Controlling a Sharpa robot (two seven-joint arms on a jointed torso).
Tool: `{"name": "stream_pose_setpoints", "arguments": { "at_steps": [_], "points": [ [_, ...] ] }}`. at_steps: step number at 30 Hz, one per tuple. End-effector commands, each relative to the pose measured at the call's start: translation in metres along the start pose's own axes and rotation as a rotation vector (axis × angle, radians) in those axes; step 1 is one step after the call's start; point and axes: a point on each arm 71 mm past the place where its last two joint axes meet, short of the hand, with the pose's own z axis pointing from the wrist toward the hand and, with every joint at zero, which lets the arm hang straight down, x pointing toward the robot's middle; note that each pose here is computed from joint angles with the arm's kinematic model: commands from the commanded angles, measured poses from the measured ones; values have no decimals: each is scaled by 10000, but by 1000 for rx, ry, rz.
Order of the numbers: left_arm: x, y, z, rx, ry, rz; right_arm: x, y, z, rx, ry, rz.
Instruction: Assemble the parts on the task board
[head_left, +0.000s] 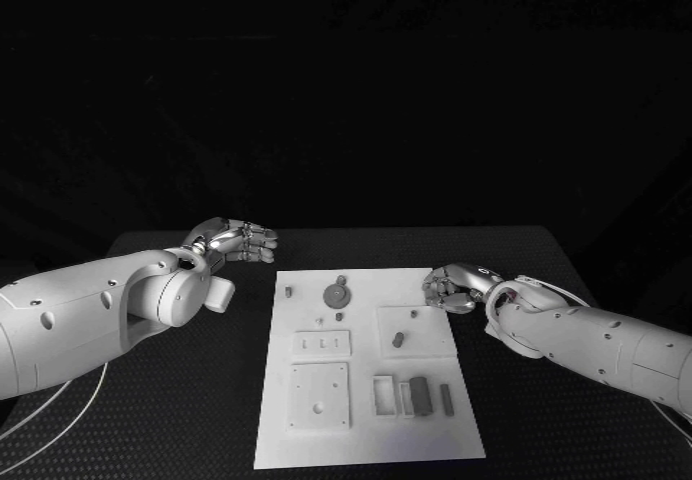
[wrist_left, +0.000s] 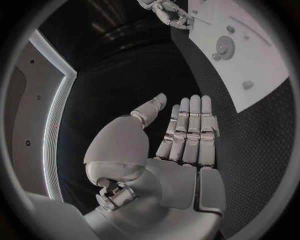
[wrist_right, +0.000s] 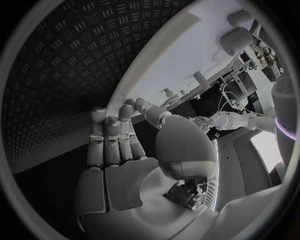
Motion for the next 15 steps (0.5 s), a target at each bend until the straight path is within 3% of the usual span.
{"name": "stream_pose_setpoints", "arguments": {
  "at_steps": [1,15],
  "points": [
    [23,-14,1,9,18,1,49,12,-7,-12,20,-10],
    [22,-12,-2,8,18,0,36,-9,-10,-6,6,-10]
  ]
}}
